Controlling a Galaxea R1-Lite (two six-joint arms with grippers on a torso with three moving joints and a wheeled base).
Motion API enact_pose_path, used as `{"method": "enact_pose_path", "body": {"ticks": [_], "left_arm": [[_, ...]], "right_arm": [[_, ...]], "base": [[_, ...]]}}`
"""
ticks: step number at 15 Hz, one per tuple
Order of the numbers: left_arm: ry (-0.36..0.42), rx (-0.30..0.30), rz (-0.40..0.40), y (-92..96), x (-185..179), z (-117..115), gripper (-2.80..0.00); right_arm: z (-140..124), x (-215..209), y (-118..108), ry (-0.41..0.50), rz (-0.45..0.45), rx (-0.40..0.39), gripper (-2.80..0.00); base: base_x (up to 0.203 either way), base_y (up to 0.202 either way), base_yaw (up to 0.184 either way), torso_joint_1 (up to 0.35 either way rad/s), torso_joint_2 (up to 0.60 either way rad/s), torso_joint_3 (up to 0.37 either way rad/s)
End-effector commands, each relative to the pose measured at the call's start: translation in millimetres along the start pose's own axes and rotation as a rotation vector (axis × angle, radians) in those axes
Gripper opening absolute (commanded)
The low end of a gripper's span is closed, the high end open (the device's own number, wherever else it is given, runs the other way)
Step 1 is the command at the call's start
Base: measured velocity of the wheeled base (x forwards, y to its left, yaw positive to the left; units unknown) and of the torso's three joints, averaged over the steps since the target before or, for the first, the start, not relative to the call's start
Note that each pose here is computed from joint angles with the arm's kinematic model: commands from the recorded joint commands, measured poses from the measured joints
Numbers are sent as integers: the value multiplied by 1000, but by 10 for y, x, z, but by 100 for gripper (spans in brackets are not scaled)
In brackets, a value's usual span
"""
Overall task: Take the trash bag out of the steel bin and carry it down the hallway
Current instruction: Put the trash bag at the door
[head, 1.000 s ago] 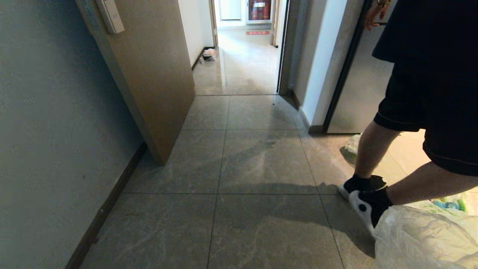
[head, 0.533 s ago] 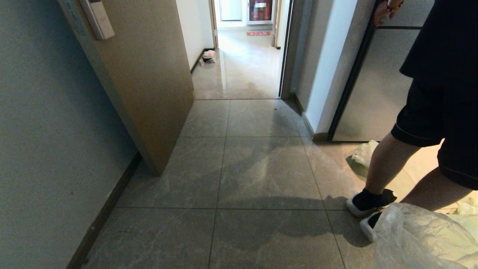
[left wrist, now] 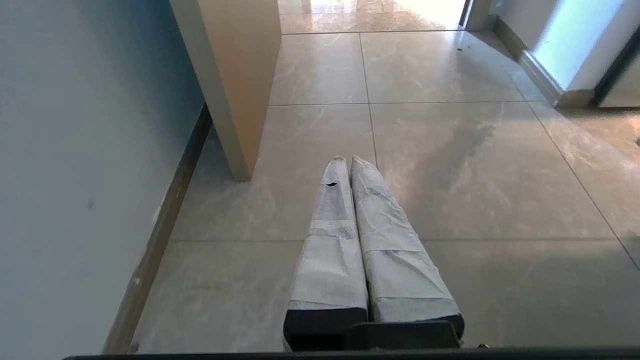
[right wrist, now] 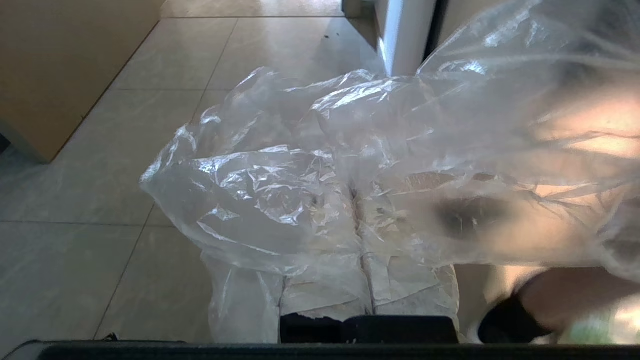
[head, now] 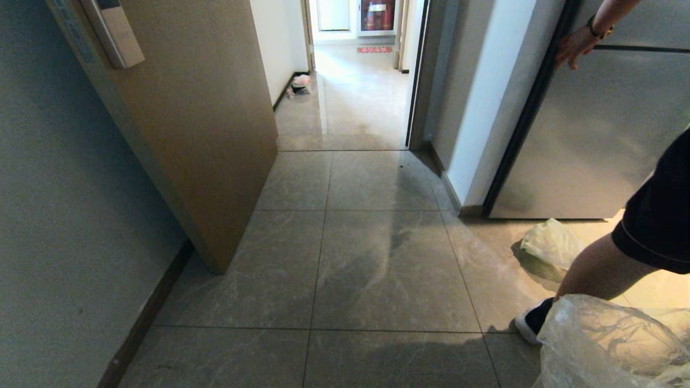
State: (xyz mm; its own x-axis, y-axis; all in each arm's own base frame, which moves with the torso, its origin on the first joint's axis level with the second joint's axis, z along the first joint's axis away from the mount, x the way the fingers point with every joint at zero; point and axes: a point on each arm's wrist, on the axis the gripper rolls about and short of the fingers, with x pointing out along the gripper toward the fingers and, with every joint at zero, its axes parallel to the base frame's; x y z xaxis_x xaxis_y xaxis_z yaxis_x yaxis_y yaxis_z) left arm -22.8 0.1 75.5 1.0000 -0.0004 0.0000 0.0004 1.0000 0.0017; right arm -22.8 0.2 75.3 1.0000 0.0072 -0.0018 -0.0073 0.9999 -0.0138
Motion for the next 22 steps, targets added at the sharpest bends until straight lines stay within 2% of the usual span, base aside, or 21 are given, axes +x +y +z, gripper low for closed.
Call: {"method": "enact_pose_path", "body": {"ticks": [1, 22], "left_arm": [[0, 0, 0, 0, 0, 0, -280], [0, 0, 0, 0, 0, 0, -280]], "right_arm": [[-4, 2, 0, 3, 0, 0, -280], [-4, 2, 0, 3, 0, 0, -280]], "base": [[192, 0, 0, 2, 5, 2], [194, 0, 0, 2, 3, 3]]}}
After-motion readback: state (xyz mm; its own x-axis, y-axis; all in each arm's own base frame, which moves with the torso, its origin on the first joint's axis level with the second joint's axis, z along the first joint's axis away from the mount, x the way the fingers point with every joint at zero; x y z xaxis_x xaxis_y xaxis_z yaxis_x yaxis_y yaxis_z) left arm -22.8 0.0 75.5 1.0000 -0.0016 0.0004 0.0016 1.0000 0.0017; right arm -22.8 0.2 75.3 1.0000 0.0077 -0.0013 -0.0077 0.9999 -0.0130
